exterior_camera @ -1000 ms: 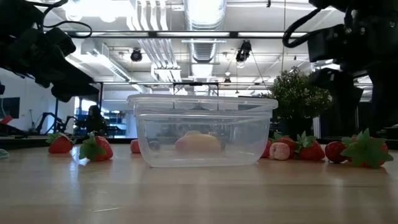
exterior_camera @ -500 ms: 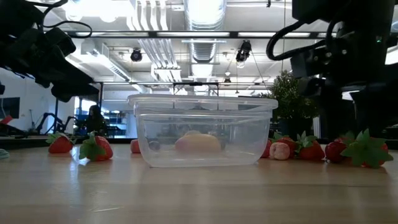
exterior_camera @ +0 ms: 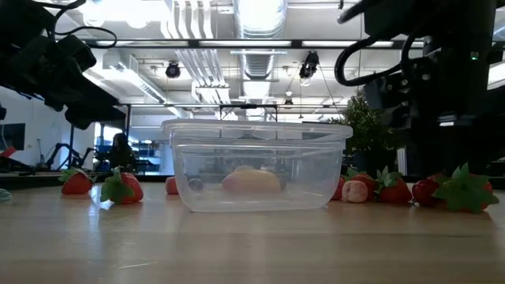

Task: Pick and placing Produce into tupperware
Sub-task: Put the red strawberry into the transparent bin

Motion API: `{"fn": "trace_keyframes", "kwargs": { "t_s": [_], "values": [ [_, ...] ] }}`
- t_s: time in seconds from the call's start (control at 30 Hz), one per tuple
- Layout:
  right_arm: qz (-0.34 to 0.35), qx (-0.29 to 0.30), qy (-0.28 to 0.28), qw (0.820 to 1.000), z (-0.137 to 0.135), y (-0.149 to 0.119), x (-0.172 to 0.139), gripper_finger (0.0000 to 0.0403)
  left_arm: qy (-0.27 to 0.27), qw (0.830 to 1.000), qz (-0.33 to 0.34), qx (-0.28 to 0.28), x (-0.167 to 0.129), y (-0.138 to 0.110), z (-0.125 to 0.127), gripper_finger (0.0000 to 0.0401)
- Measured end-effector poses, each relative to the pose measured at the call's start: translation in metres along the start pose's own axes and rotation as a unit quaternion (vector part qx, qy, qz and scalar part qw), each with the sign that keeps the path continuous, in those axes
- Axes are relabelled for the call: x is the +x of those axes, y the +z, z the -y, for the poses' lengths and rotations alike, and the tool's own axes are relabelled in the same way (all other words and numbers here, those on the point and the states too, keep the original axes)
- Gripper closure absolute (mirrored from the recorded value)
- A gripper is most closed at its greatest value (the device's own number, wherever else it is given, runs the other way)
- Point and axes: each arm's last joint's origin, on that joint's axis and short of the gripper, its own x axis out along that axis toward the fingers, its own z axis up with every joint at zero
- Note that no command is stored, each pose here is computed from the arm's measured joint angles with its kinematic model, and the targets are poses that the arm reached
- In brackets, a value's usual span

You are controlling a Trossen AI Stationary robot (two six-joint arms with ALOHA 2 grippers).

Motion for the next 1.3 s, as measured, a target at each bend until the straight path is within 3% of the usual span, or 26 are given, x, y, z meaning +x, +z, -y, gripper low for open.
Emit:
{"fn": "trace_keyframes", "kwargs": {
  "t_s": [0.2,0.4,0.67,0.8,0.97,1.3],
  "values": [
    [-0.010,0.007,-0.003,1.000,0.001,-0.002,-0.001,0.0264,0.000,1.000,0.000,0.000,0.000,0.000,0.000,0.0168],
    [-0.012,0.007,-0.004,1.000,0.000,0.001,-0.007,0.0265,0.000,1.000,0.000,0.000,0.000,0.000,0.000,0.0168],
    [0.038,0.021,0.020,0.999,0.007,0.013,-0.066,0.0261,0.000,1.000,0.000,0.000,0.000,0.000,0.000,0.0168],
    [0.086,0.044,0.041,0.994,0.014,0.029,-0.092,0.0260,0.000,1.000,0.000,0.000,0.000,0.000,0.000,0.0168],
    [0.101,0.066,0.045,0.992,0.023,0.058,-0.095,0.0260,0.000,1.000,0.000,0.000,0.000,0.000,0.000,0.0168],
    [0.115,-0.005,0.077,0.990,0.014,0.122,-0.080,0.0259,0.001,1.000,-0.002,0.000,0.000,0.000,0.000,0.0168]
  ]
}}
